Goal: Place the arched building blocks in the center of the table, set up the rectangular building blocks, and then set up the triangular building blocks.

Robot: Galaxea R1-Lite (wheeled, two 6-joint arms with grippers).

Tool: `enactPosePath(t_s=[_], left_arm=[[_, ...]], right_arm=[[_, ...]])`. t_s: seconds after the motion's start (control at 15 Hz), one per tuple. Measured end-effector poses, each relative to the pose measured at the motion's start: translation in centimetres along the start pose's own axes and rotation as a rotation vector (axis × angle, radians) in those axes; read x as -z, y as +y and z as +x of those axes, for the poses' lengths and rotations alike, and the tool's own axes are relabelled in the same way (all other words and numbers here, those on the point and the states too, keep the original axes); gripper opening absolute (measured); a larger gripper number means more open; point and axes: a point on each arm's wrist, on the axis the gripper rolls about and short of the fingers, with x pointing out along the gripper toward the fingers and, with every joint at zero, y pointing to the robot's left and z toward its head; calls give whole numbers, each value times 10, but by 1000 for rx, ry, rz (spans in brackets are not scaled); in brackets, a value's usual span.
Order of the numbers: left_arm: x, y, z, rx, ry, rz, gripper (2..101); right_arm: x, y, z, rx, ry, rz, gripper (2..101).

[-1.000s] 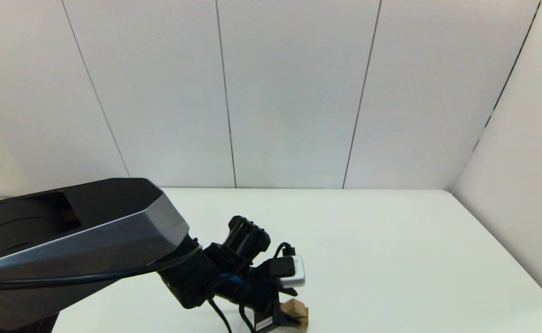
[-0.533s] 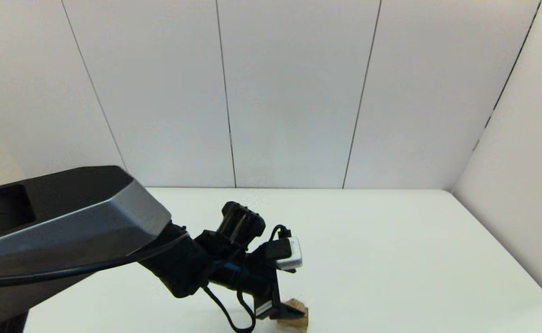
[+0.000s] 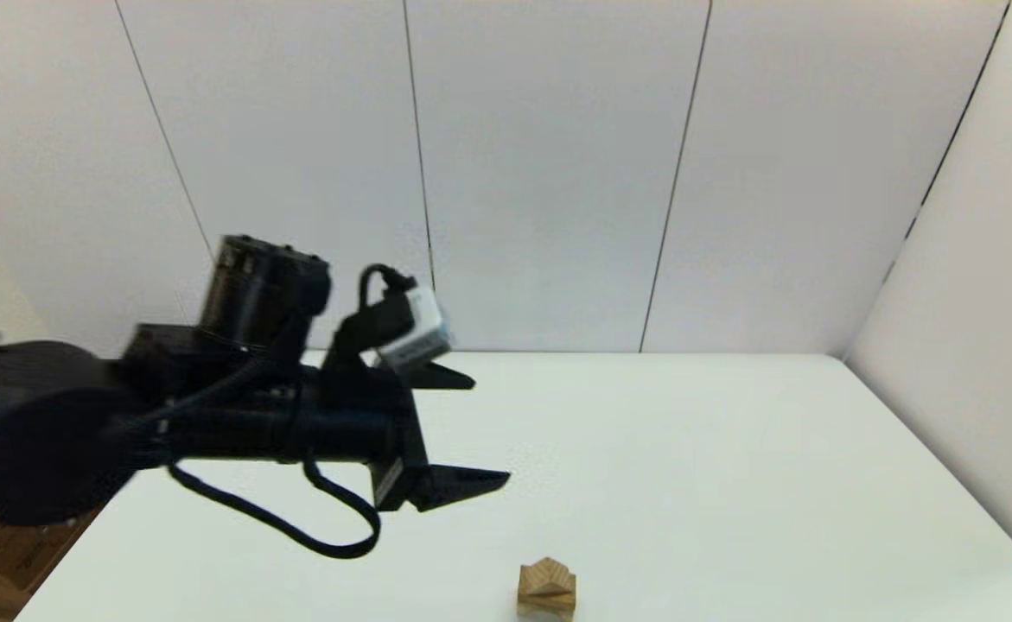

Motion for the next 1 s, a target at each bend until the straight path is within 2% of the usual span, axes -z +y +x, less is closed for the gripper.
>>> enactPosePath(t_s=[0.27, 0.53, 0.8, 1.0], left_arm=[[-22, -32, -101, -252, -63, -70, 933], [-19, -76, -176, -557, -169, -51, 951], [-1, -105, -224, -914, -229, -87, 962], [20, -128, -237, -1067, -241, -128, 967]], right_arm=[[0, 0, 0, 0, 0, 0, 980], [0, 0, 0, 0, 0, 0, 980], [0, 0, 0, -1, 0, 0, 980], [0, 0, 0, 0, 0, 0, 980]])
